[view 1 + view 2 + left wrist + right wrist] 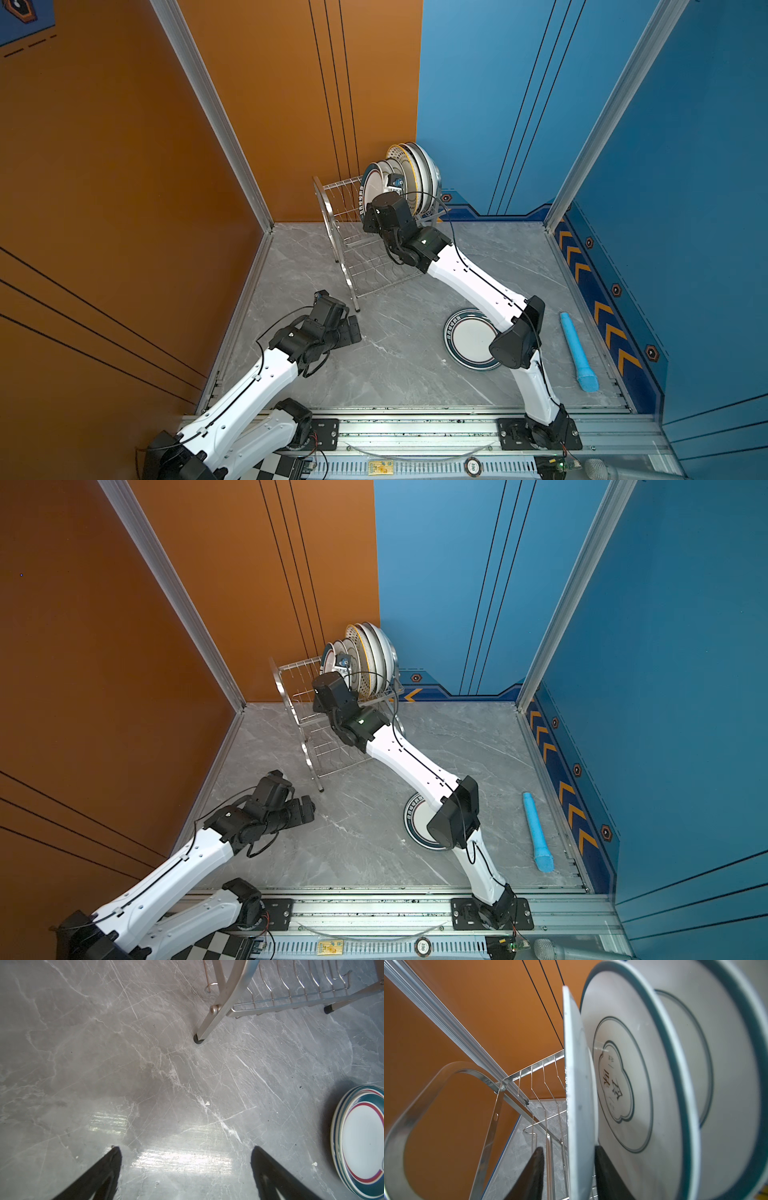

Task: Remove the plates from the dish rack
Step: 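Lower the right gripper onto the rim of the next green-rimmed plate, then close the right gripper on the plate and lift it out of the rack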

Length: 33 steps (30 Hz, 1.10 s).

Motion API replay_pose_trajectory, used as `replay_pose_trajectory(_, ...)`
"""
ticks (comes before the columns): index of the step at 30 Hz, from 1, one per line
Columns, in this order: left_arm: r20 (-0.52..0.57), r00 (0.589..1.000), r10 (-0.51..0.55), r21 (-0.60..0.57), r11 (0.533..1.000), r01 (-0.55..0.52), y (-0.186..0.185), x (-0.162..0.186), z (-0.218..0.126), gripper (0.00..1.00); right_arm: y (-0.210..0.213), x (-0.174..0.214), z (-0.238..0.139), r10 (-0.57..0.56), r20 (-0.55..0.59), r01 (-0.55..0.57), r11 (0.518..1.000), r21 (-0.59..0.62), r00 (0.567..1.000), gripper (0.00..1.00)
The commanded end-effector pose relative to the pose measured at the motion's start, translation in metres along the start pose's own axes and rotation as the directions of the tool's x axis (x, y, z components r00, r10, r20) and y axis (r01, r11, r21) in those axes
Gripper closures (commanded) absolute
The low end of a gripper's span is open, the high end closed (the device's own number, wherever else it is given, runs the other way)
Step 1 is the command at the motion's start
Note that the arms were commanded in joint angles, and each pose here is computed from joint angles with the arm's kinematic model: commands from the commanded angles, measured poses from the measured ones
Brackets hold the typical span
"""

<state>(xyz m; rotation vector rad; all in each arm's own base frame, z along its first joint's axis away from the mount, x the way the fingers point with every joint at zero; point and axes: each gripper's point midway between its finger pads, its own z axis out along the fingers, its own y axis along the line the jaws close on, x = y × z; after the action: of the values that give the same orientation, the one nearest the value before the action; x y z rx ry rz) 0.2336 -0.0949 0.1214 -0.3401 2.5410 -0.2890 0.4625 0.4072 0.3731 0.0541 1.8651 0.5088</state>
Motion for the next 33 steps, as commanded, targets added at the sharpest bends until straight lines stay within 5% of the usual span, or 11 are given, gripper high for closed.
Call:
replay_pose_trajectory(1,-0.02,1.0,0.008,0.003,1.0,-0.008,0.001,0.004,0.004,0.02,-0.008,0.011,0.009,-0.048,-0.023,0.049,0.998,0.036,0.999,0.69)
replay_pose_trajectory(7,-0.028,1.0,0.008,-0.003,1.0,-0.008,0.002,0.005,0.007,0.02,-0.007,0.012,0.011,-0.056,-0.023,0.057,0.998,0.033,0.998,0.79)
replay_pose_trajectory(33,-0.023,1.0,-0.015,-0.003,1.0,0.015,0.007,0.007,0.011,0.02,0.03,-0.009,-0.011,-0.185,0.105,0.184,0.983,0.019,0.977,0.95)
